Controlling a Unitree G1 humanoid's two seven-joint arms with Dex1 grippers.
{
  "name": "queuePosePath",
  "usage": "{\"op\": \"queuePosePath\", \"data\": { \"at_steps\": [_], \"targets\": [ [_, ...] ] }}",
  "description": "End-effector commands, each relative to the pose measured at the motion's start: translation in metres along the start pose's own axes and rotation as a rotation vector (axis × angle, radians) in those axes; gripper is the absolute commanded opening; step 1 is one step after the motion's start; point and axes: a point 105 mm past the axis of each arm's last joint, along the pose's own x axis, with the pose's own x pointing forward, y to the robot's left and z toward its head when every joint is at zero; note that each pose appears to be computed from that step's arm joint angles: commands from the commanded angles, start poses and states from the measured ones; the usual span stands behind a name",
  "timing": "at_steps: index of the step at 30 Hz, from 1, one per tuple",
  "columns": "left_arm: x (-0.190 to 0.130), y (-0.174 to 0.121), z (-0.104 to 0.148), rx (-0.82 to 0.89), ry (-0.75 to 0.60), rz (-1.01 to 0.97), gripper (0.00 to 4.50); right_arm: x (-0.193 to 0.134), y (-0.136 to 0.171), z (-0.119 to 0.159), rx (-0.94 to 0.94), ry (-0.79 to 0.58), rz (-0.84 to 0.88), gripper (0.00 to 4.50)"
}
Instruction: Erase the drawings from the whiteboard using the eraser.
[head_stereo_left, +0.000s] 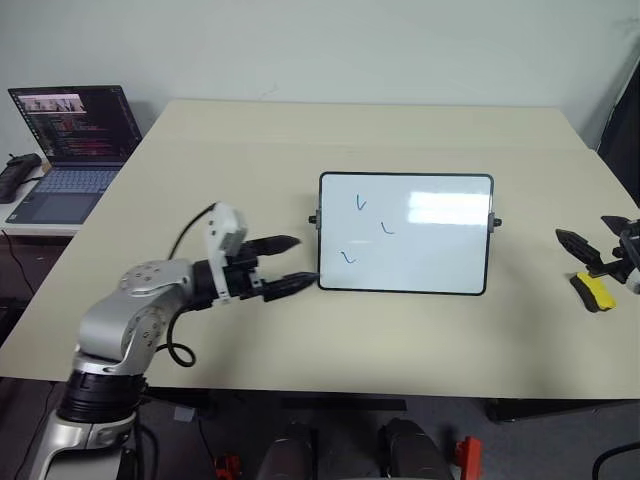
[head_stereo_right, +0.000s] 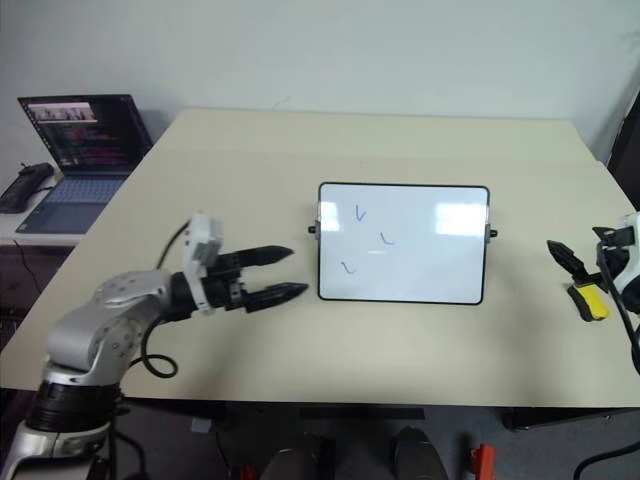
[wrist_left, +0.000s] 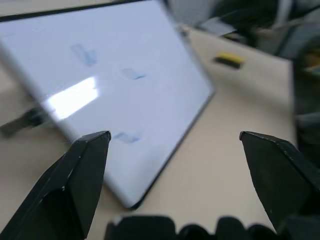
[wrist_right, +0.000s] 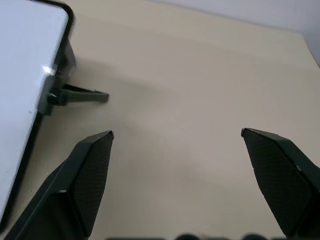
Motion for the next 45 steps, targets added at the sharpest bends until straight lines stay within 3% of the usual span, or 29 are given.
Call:
{"op": "queuePosePath", "data": {
  "at_steps": [1,5,10,15,28,32,39,41,45],
  "targets": [
    [0.040,-0.020,0.003,0.006,-0.036,-0.123,4.50,-0.006,-0.015,-0.002,0.002,0.052,-0.011,4.46],
    [0.085,-0.032,-0.009,-0.036,-0.052,-0.197,4.50,-0.014,-0.027,-0.025,0.053,0.154,0.011,4.46],
    [0.107,-0.042,-0.009,-0.013,-0.064,-0.257,4.50,-0.019,-0.048,-0.050,0.105,0.248,-0.017,4.46],
    [0.113,-0.049,-0.008,-0.001,-0.079,-0.283,4.50,-0.018,-0.050,-0.066,0.135,0.302,0.029,4.46],
    [0.110,-0.057,-0.012,-0.002,-0.068,-0.286,4.50,-0.005,-0.045,-0.076,0.144,0.325,0.060,4.46],
    [0.109,-0.059,-0.013,-0.006,-0.065,-0.286,4.50,-0.005,-0.044,-0.081,0.158,0.333,0.063,3.54],
    [0.108,-0.061,-0.013,-0.015,-0.059,-0.289,4.50,-0.004,-0.045,-0.085,0.174,0.329,0.050,1.10],
    [0.107,-0.060,-0.013,-0.015,-0.058,-0.288,4.50,-0.003,-0.044,-0.085,0.172,0.329,0.052,0.88],
    [0.107,-0.059,-0.012,-0.014,-0.058,-0.285,4.50,0.000,-0.041,-0.084,0.169,0.325,0.060,0.87]
  ]
}}
